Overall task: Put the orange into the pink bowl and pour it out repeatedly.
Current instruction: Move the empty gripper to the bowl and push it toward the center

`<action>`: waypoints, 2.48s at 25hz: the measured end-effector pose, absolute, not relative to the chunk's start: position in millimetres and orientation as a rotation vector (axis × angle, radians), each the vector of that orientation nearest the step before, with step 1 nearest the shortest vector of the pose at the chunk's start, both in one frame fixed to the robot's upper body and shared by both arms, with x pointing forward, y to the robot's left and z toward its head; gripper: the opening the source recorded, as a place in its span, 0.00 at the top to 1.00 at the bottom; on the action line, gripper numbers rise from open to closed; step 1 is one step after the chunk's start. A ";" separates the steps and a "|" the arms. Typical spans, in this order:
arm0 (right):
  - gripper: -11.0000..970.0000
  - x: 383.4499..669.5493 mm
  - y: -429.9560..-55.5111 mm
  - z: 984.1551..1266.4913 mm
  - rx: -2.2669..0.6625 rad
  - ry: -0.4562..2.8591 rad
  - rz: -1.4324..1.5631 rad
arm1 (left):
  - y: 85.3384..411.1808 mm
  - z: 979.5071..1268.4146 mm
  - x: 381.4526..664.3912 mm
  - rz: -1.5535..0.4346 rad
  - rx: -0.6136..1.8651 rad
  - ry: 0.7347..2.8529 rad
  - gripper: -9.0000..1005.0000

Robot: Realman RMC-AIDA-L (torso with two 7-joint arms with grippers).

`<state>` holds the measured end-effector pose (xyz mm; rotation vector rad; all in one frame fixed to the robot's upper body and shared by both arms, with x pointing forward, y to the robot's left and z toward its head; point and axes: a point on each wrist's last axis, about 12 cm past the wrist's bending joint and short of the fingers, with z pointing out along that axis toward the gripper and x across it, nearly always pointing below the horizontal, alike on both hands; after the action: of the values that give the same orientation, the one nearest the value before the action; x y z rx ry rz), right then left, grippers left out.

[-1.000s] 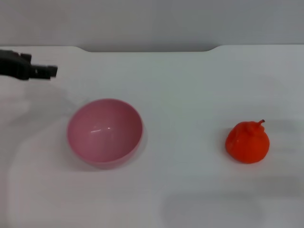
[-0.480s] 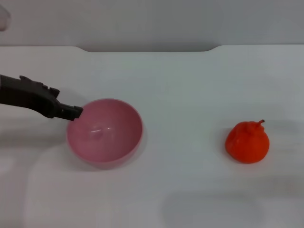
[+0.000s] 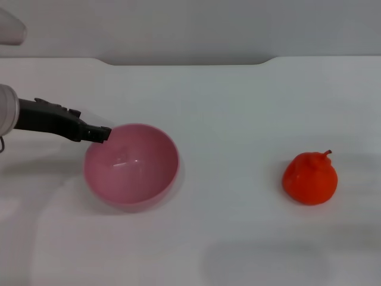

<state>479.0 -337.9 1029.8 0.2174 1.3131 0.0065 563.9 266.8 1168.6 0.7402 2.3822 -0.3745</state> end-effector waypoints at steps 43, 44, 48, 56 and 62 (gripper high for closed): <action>0.30 481.9 -337.3 1030.7 0.201 1.316 0.011 | 263.9 1113.2 581.8 -0.423 0.661 2.523 0.21; 0.30 481.9 -337.2 1030.6 0.201 1.316 0.011 | 263.9 1113.0 581.7 -0.424 0.661 2.523 0.21; 0.30 481.3 -337.4 1030.4 0.201 1.317 0.010 | 263.9 1111.5 581.4 -0.426 0.659 2.528 0.21; 0.30 480.0 -337.9 1030.3 0.201 1.314 0.009 | 263.0 1111.1 581.7 -0.425 0.660 2.526 0.21; 0.30 478.6 -338.6 1030.0 0.203 1.314 0.006 | 261.5 1111.7 582.1 -0.420 0.670 2.520 0.23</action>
<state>478.6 -338.6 1030.0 0.2028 1.3136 0.0062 582.1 261.5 1111.7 0.6702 2.5204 -0.4199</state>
